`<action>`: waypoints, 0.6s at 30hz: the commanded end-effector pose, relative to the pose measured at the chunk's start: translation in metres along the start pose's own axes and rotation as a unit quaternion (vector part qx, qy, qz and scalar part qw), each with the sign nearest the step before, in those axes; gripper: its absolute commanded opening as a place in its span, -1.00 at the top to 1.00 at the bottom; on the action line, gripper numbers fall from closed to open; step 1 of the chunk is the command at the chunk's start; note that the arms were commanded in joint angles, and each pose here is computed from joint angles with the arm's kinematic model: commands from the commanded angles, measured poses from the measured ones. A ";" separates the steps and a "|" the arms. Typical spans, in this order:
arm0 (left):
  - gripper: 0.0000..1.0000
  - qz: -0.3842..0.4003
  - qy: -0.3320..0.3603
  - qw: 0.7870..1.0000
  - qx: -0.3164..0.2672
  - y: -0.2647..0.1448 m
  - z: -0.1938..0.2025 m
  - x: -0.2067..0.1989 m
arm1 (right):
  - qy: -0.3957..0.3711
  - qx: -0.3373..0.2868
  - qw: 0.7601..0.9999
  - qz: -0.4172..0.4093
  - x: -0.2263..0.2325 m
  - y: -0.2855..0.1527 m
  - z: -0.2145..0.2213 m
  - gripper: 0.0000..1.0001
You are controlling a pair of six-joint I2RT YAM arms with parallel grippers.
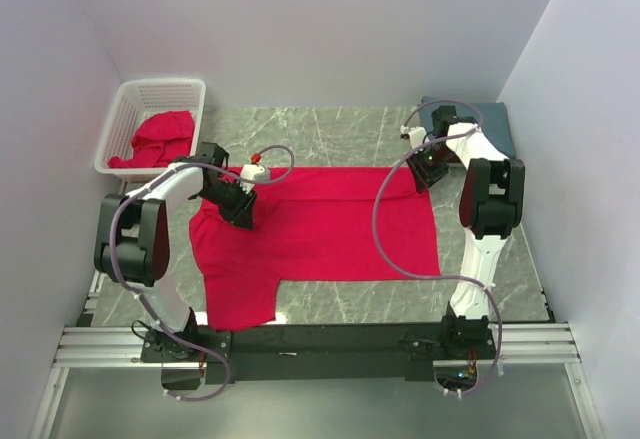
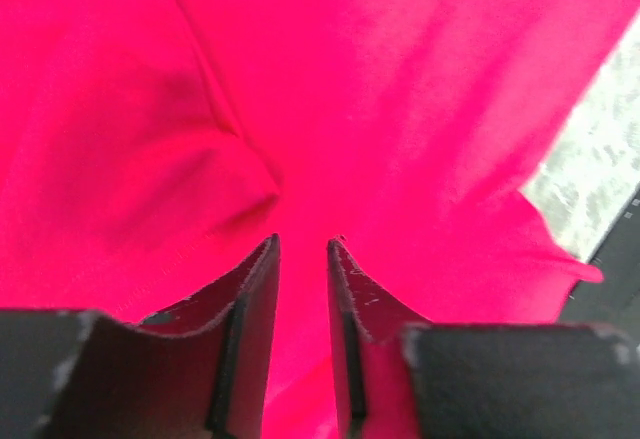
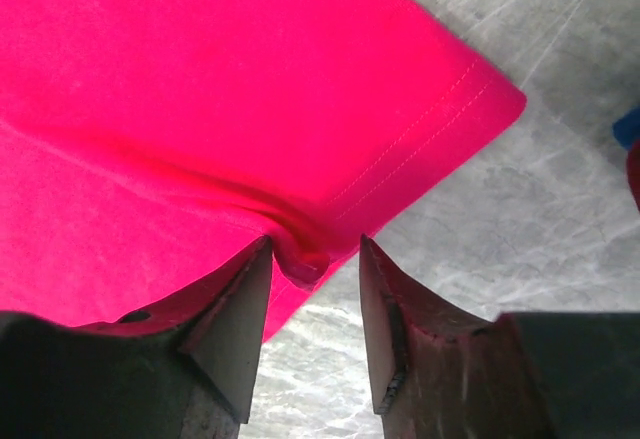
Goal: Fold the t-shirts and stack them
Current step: Fold the tshirt
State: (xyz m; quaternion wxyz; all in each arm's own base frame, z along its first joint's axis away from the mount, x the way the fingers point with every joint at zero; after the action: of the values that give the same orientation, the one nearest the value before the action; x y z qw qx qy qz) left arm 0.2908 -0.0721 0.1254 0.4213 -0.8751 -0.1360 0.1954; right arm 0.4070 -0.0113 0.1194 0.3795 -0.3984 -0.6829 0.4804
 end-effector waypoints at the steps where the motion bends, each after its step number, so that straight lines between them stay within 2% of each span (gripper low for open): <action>1: 0.39 0.010 0.020 0.999 -0.027 -0.019 -0.011 -0.016 | -0.013 -0.039 0.999 0.001 0.006 -0.035 -0.012 0.00; 3: 0.39 -0.016 0.015 0.999 -0.027 -0.023 -0.012 -0.015 | -0.008 -0.045 0.999 -0.007 0.008 -0.039 -0.017 -0.01; 6: 0.24 -0.067 0.007 0.998 -0.016 -0.025 -0.009 -0.010 | 0.007 -0.050 0.998 -0.021 0.014 -0.040 -0.021 0.07; 7: 0.12 -0.079 0.011 0.997 -0.020 -0.025 -0.010 -0.006 | 0.008 -0.046 0.999 -0.026 0.017 -0.036 -0.022 0.19; 9: 0.05 -0.094 0.000 0.995 -0.019 -0.023 -0.011 -0.003 | 0.019 -0.042 0.998 -0.032 0.018 -0.034 -0.021 0.27; 14: -0.15 -0.124 0.007 0.992 -0.012 -0.011 -0.019 0.007 | 0.046 -0.034 0.997 -0.050 0.020 -0.022 -0.019 0.28; 18: -0.16 -0.121 0.011 0.993 -0.009 -0.002 -0.026 0.013 | 0.058 -0.022 0.996 -0.056 0.021 -0.013 -0.015 0.27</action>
State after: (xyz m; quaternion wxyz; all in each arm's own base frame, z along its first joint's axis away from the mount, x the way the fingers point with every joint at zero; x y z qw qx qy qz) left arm 0.2996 -0.0767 0.1375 0.4396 -0.8579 -0.2219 0.1465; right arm 0.4104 0.0039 0.1389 0.4205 -0.3984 -0.6928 0.4295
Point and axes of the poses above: each gripper's point midway between its finger pads, its own y axis out along the fingers, its own x axis along the line the jaws close on, z = x × y, the point moved 9 cm from there along -y, back along the fingers, and after that the axes turned 11 degrees about y, right-handed, at the moved point
